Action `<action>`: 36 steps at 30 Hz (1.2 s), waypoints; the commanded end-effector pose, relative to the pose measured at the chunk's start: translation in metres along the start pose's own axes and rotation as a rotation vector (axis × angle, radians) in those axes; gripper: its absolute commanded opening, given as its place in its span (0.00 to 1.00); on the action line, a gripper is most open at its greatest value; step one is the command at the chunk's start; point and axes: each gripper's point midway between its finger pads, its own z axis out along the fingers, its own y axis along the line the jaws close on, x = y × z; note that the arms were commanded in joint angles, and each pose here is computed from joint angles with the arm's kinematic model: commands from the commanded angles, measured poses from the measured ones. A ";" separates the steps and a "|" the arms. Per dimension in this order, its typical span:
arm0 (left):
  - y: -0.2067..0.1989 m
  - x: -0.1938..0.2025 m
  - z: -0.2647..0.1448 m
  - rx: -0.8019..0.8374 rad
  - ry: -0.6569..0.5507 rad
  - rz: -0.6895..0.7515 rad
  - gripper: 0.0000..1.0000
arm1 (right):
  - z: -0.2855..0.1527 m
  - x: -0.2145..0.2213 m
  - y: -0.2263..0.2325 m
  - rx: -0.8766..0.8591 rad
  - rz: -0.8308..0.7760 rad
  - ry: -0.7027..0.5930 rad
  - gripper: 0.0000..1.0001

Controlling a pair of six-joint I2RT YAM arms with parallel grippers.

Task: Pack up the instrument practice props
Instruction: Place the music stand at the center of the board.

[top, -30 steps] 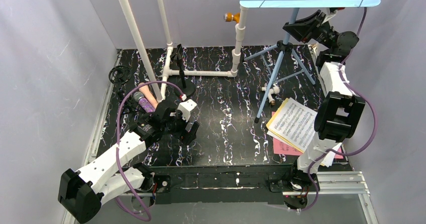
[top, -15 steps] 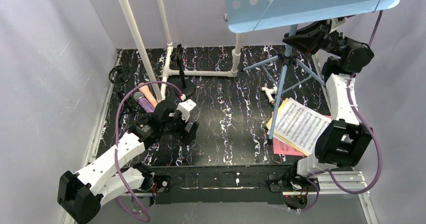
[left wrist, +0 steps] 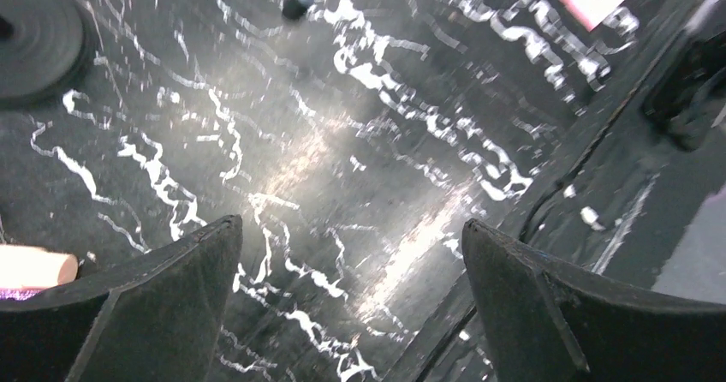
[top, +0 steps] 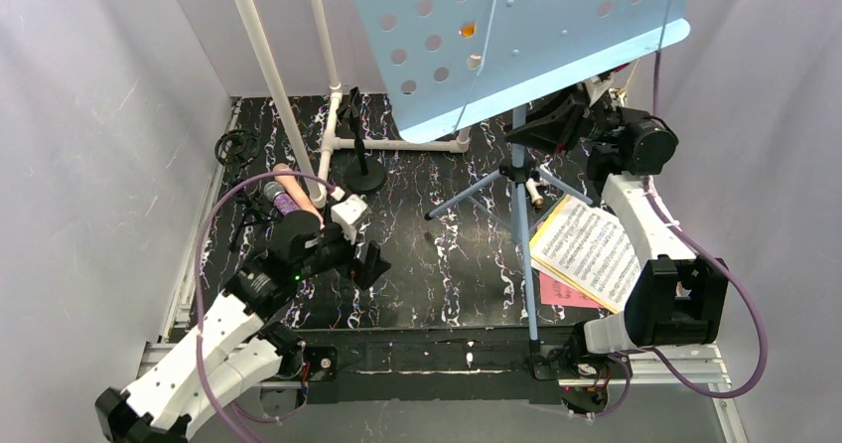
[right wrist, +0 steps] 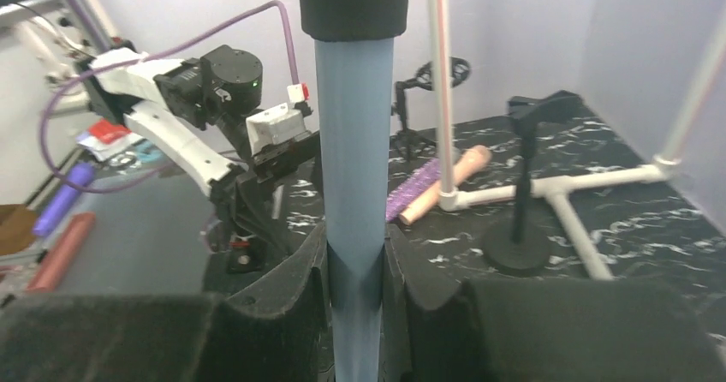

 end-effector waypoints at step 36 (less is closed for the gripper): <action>-0.026 -0.044 0.036 0.196 -0.348 0.164 1.00 | 0.095 0.042 0.091 -0.380 -0.304 -0.240 0.01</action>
